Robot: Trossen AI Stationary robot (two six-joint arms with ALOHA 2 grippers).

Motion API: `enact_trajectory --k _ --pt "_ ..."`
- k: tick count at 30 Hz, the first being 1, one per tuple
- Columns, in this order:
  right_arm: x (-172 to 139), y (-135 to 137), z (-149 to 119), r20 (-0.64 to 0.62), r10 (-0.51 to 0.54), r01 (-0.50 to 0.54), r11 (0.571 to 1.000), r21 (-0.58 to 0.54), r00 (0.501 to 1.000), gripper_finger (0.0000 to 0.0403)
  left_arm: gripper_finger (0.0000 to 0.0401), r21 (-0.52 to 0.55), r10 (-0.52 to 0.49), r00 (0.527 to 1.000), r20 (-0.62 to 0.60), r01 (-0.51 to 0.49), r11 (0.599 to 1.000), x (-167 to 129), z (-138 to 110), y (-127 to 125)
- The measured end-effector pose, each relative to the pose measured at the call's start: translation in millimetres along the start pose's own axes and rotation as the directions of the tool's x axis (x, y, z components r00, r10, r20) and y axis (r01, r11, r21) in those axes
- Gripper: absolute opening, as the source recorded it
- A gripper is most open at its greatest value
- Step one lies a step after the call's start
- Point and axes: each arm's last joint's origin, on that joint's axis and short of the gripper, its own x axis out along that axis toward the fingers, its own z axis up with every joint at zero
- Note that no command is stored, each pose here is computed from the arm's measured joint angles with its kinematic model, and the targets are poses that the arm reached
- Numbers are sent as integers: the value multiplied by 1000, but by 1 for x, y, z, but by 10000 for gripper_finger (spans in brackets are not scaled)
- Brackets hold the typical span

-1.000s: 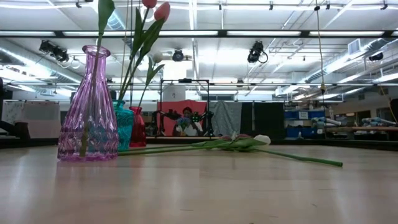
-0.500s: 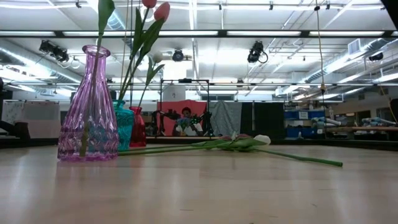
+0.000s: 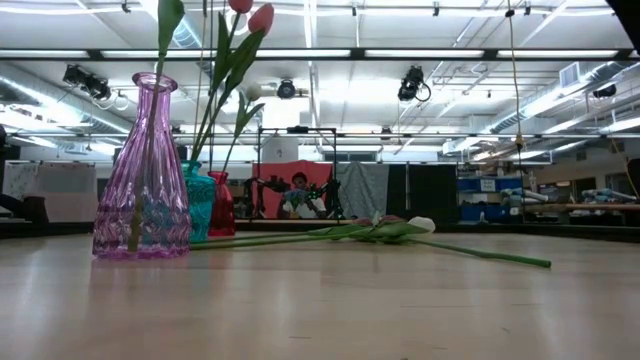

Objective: Sort flowers into vase by color
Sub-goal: Put the pink flower into the blue vase

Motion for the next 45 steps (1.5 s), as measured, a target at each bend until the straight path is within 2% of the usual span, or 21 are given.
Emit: enact_trajectory --k 8,12,16,22,26,31,37,41,45 --pt "0 0 -1 -10 -1 1 1000 0 1000 6 175 36 5 999 38 -7 999 2 3 0" --pt "0 0 -1 -10 -2 1 1000 -6 1000 6 157 42 5 999 36 -7 999 5 3 0" --pt "0 0 -1 -12 -2 1 1000 -7 1000 6 118 65 6 999 47 -9 998 7 3 -1" --pt "0 0 -1 -13 -4 3 1000 -9 1000 7 16 102 -32 997 70 24 994 8 5 -2" --pt "0 0 -2 -24 -13 13 1000 -5 1000 21 13 101 -39 997 65 32 994 7 5 -2" --pt "-5 4 -2 -99 -6 9 1000 29 995 65 9 103 -42 998 41 38 994 0 3 -1" --pt "-28 7 21 -171 0 10 998 58 985 109 8 102 -14 997 81 6 995 -27 4 5" --pt "-40 17 20 -243 -71 83 996 38 967 113 8 58 -9 996 94 3 998 -42 -9 7" --pt "-48 31 8 -296 -132 140 990 8 946 112 8 24 -13 998 62 11 1000 -41 -35 4"
